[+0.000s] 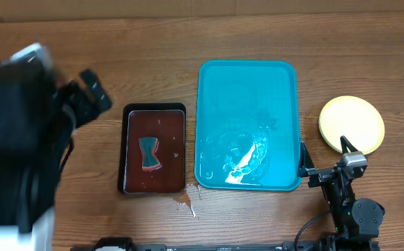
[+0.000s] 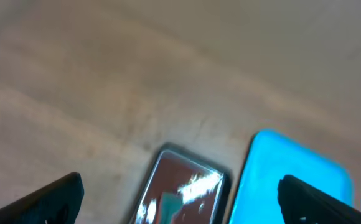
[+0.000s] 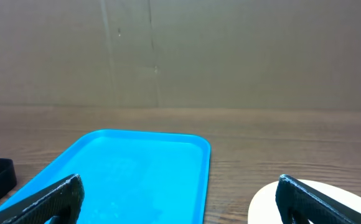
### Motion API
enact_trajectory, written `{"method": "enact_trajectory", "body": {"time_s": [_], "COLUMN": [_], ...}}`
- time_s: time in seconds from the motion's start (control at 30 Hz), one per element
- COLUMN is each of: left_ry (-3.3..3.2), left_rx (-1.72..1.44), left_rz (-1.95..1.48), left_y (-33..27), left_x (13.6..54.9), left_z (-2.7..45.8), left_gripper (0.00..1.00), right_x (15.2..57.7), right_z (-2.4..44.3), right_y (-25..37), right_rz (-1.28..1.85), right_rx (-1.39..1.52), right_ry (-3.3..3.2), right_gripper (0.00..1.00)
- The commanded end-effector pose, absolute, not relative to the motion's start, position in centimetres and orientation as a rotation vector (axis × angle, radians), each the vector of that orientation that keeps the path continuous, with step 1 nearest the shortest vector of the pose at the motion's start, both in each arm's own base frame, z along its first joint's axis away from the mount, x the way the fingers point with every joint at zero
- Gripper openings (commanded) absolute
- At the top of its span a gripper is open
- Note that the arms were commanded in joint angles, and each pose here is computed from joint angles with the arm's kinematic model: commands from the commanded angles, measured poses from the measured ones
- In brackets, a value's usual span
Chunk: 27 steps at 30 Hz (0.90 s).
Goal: Clean dirty plates on tray and stack at the side
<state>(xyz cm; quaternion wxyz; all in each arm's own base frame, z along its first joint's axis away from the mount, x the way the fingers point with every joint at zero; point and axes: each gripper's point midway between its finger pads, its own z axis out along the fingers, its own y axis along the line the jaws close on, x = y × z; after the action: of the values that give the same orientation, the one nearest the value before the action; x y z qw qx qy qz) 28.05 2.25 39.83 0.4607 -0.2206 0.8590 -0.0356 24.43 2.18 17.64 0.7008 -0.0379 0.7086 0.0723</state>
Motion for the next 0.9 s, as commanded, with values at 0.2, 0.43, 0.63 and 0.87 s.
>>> {"method": "enact_trajectory", "body": {"time_s": [0.2, 0.43, 0.63, 0.87], "left_ry": [1.825, 1.693, 1.575, 1.491], "left_rx": [-0.044, 0.009, 0.044, 0.043], "left_rz": [-0.184, -0.226, -0.244, -0.229], "left_y": [-1.8, -2.7, -3.1, -2.9], "left_x": [22.1, 20.5, 21.0, 22.2], "left_z": [38.2, 32.2, 28.7, 25.1], "left_gripper": [1.00, 1.00, 1.00, 1.00], "right_x": [24.5, 24.5, 24.5, 24.5], "right_z": [17.5, 17.5, 17.5, 17.5], "right_y": [1.9, 1.9, 1.9, 1.9], "right_rz": [0.149, 0.149, 0.149, 0.149], "right_rx": [-0.076, -0.076, -0.076, -0.076], "right_ry": [1.575, 1.575, 1.575, 1.575], "right_gripper": [1.00, 1.00, 1.00, 1.00]}}
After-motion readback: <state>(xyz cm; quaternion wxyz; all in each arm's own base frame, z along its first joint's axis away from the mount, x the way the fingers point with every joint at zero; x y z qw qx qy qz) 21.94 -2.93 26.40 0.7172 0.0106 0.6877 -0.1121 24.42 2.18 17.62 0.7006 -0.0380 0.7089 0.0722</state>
